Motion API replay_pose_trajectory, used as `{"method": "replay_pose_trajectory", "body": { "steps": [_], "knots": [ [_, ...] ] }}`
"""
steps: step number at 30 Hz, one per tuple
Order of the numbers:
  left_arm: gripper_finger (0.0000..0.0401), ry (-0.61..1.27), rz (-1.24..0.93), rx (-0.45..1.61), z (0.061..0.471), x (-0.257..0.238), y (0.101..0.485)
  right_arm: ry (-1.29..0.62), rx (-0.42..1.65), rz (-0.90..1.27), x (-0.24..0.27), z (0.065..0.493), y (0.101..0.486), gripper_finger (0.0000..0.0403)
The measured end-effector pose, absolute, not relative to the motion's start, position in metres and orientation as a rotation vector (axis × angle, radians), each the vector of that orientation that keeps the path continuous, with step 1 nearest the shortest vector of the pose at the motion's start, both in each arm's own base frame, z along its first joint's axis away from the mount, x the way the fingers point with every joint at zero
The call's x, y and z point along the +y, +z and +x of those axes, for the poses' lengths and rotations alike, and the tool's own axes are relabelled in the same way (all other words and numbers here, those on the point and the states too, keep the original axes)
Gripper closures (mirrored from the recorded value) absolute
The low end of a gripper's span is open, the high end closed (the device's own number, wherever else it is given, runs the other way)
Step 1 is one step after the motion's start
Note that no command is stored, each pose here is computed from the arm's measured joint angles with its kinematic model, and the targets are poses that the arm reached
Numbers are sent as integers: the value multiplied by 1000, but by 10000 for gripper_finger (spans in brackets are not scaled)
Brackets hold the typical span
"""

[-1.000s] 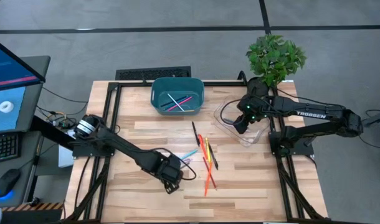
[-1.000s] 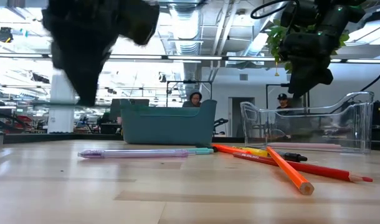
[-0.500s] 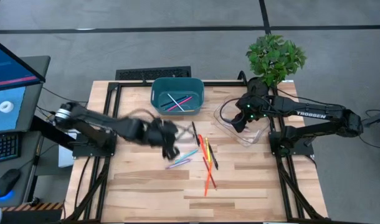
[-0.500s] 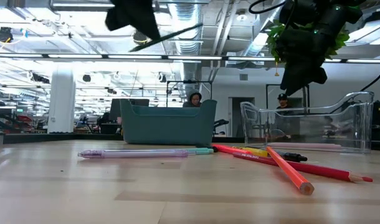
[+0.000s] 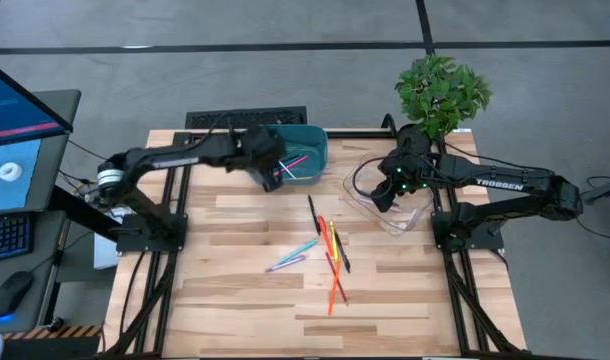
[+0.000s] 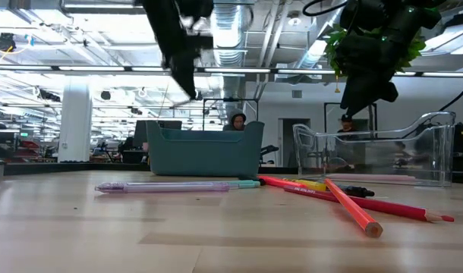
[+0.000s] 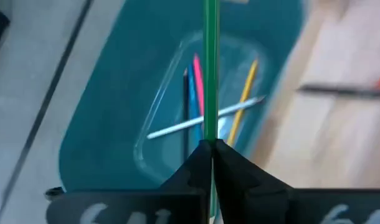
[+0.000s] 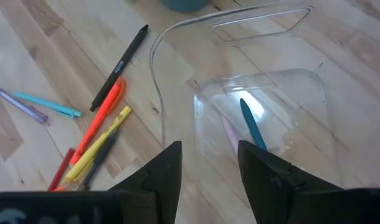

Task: Sort pens & pencils
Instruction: Put the green pencil into the blue bin, then put the light blue pen into the transparent bin

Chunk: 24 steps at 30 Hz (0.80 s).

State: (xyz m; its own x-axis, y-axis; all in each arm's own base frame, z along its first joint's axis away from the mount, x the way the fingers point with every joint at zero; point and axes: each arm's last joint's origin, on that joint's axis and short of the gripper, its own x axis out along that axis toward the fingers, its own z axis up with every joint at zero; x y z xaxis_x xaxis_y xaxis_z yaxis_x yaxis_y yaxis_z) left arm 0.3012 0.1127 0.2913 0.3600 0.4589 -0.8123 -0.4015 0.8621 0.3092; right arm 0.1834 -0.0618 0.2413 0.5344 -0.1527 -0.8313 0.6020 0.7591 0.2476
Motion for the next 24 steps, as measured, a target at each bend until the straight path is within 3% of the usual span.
{"method": "replay_pose_trajectory", "body": {
  "steps": [13, 18, 24],
  "knots": [
    [392, 362, 34, 1377, 297, 207, 203, -493, 895, 580, -62, 184, 241, 226],
    [339, 340, 42, 1388, 302, 212, 189, -493, 895, 580, -62, 184, 241, 227],
    [252, 388, 18, 1368, 311, 207, 202, -493, 895, 580, -62, 184, 241, 225]
  ]
}}
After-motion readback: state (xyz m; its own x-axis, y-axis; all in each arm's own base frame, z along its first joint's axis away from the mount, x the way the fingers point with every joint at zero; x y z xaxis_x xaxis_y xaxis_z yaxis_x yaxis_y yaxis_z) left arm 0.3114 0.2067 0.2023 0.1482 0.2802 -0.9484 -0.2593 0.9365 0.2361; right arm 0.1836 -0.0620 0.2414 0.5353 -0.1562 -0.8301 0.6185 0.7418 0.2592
